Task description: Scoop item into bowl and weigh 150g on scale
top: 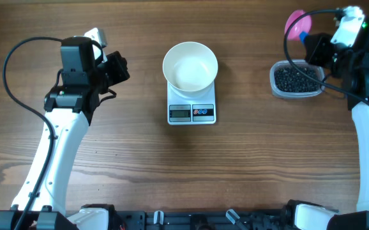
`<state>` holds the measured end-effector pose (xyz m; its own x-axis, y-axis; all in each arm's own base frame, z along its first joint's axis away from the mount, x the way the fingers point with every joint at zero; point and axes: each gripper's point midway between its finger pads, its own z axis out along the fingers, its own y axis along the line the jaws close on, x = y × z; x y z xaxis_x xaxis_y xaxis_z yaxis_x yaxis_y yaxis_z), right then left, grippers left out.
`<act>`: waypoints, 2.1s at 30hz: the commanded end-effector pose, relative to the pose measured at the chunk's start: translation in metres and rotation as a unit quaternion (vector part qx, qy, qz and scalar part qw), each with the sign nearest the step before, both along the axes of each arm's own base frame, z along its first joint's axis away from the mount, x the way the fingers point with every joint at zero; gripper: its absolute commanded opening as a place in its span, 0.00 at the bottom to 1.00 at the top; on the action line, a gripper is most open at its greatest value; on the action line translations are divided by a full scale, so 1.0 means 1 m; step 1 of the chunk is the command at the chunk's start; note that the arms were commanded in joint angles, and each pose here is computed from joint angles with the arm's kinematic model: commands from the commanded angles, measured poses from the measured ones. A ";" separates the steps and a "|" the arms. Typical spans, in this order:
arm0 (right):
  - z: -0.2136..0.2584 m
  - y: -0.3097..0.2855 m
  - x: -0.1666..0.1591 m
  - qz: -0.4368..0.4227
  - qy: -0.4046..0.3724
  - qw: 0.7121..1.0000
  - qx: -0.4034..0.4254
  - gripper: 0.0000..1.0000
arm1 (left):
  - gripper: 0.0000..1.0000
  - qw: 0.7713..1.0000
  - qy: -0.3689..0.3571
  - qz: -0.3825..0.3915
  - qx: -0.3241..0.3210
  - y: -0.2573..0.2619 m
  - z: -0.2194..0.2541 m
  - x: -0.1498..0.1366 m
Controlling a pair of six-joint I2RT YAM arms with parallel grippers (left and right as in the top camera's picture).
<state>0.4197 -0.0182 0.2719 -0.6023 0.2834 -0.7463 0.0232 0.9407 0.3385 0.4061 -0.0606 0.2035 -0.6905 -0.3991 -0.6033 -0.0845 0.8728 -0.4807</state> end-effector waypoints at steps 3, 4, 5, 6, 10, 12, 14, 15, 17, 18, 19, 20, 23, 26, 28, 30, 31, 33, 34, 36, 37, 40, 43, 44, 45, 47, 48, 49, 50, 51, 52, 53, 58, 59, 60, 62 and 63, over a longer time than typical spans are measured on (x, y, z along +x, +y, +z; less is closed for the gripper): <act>0.029 -0.018 0.018 -0.066 -0.053 0.996 0.015 0.04 | 0.04 0.999 -0.041 0.024 0.010 0.010 0.019 0.010; 0.033 -0.022 0.022 -0.082 -0.062 0.995 0.021 0.04 | 0.04 0.998 -0.046 0.040 0.022 0.016 0.020 0.013; 0.035 -0.026 0.024 -0.095 -0.068 0.993 0.025 0.04 | 0.04 0.997 -0.053 0.054 0.032 0.022 0.022 0.015; 0.035 -0.027 0.026 -0.105 -0.068 0.992 0.034 0.04 | 0.04 0.996 -0.061 0.059 0.035 0.024 0.026 0.018; 0.020 -0.032 0.024 -0.130 -0.039 0.989 0.056 0.04 | 0.04 0.994 -0.070 0.074 0.044 0.031 0.028 0.023; 0.015 -0.037 0.021 -0.144 -0.026 0.988 0.058 0.04 | 0.04 0.994 -0.068 0.074 0.045 0.031 0.026 0.023; 0.013 -0.044 0.019 -0.167 -0.021 0.983 0.079 0.04 | 0.04 0.994 -0.062 0.073 0.045 0.031 0.021 0.024; 0.013 -0.049 0.018 -0.180 -0.020 0.979 0.091 0.04 | 0.04 0.995 -0.055 0.071 0.046 0.030 0.015 0.026; 0.009 -0.055 0.016 -0.198 -0.011 0.974 0.107 0.04 | 0.04 0.995 -0.047 0.065 0.054 0.029 0.005 0.029; 0.006 -0.058 0.015 -0.217 -0.004 0.969 0.121 0.04 | 0.04 0.995 -0.047 0.053 0.068 0.029 0.000 0.033; 0.006 -0.060 0.015 -0.229 -0.003 0.965 0.129 0.04 | 0.04 0.995 -0.050 0.045 0.078 0.029 -0.003 0.036; 0.005 -0.063 0.016 -0.244 -0.005 0.960 0.138 0.04 | 0.04 0.995 -0.051 0.044 0.080 0.029 -0.005 0.039; -0.009 -0.066 0.014 -0.268 0.021 0.950 0.162 0.04 | 0.04 0.994 -0.057 0.050 0.082 0.031 -0.009 0.046; -0.023 -0.065 0.010 -0.274 0.049 0.946 0.164 0.04 | 0.04 0.992 -0.072 0.062 0.079 0.034 -0.005 0.054; -0.024 -0.064 0.011 -0.272 0.050 0.947 0.165 0.04 | 0.04 0.991 -0.075 0.089 0.070 0.040 -0.002 0.056; -0.025 -0.062 0.010 -0.269 0.054 0.947 0.169 0.04 | 0.04 0.991 -0.076 0.089 0.071 0.040 -0.001 0.056; -0.026 -0.059 0.009 -0.262 0.058 0.948 0.169 0.04 | 0.04 0.991 -0.076 0.089 0.071 0.040 -0.001 0.056; -0.029 -0.058 0.007 -0.246 0.065 0.956 0.148 0.04 | 0.04 0.991 -0.077 0.089 0.070 0.040 -0.001 0.056; -0.030 -0.057 0.006 -0.238 0.066 0.959 0.140 0.04 | 0.04 0.991 -0.077 0.085 0.068 0.038 0.000 0.056; -0.028 -0.057 0.007 -0.207 0.060 0.971 0.102 0.04 | 0.04 0.993 -0.096 0.054 0.048 0.020 0.009 0.058; -0.027 -0.058 0.007 -0.184 0.055 0.979 0.068 0.04 | 0.04 0.992 -0.105 0.025 0.064 0.005 0.013 0.056; -0.026 -0.053 -0.003 -0.145 0.072 0.986 0.029 0.04 | 0.04 0.994 -0.094 -0.015 0.061 -0.029 0.009 0.045; -0.017 -0.042 -0.018 -0.082 0.070 0.994 -0.012 0.04 | 0.04 0.993 -0.061 -0.086 0.056 -0.084 -0.003 0.018; -0.017 -0.040 -0.024 -0.073 0.075 0.994 -0.022 0.04 | 0.04 0.992 -0.051 -0.102 0.057 -0.096 -0.007 0.010; -0.019 -0.039 -0.029 -0.063 0.083 0.994 -0.031 0.04 | 0.04 0.990 -0.036 -0.120 0.060 -0.108 -0.014 -0.001; -0.028 -0.036 -0.040 -0.048 0.109 0.992 -0.041 0.04 | 0.04 0.985 0.013 -0.154 0.073 -0.126 -0.033 -0.028; -0.031 -0.035 -0.044 -0.042 0.119 0.991 -0.045 0.04 | 0.04 0.983 0.036 -0.164 0.079 -0.129 -0.042 -0.039; -0.034 -0.034 -0.047 -0.036 0.126 0.990 -0.048 0.04 | 0.04 0.979 0.062 -0.173 0.088 -0.131 -0.050 -0.051; -0.036 -0.031 -0.050 -0.021 0.132 0.990 -0.050 0.04 | 0.04 0.972 0.093 -0.190 0.101 -0.133 -0.061 -0.068; -0.037 -0.030 -0.051 -0.016 0.135 0.989 -0.050 0.04 | 0.04 0.966 0.115 -0.204 0.113 -0.133 -0.068 -0.081; -0.037 -0.029 -0.052 -0.017 0.136 0.989 -0.048 0.04 | 0.04 0.958 0.134 -0.219 0.126 -0.133 -0.074 -0.093; -0.037 -0.027 -0.051 -0.013 0.134 0.990 -0.044 0.04 | 0.04 0.951 0.148 -0.233 0.137 -0.132 -0.079 -0.102; -0.031 -0.015 -0.047 0.014 0.117 0.993 -0.018 0.04 | 0.04 0.948 0.123 -0.253 0.148 -0.116 -0.067 -0.120; -0.031 -0.014 -0.047 0.015 0.117 0.993 -0.017 0.04 | 0.04 0.949 0.104 -0.260 0.142 -0.114 -0.059 -0.124; -0.031 -0.014 -0.047 0.015 0.117 0.993 -0.017 0.04 | 0.04 0.951 0.082 -0.267 0.133 -0.110 -0.050 -0.128; -0.031 -0.014 -0.047 0.015 0.117 0.993 -0.017 0.04 | 0.04 0.952 0.026 -0.283 0.112 -0.099 -0.034 -0.139; -0.031 -0.014 -0.047 0.015 0.117 0.993 -0.017 0.04 | 0.04 0.953 -0.002 -0.285 0.098 -0.094 -0.028 -0.141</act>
<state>0.3696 -0.0335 0.2238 -0.7931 0.2591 -0.5512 0.1070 0.9502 0.2927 0.2791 -0.1655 0.1565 -0.8420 0.1460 -0.5194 0.3218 0.9086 -0.2663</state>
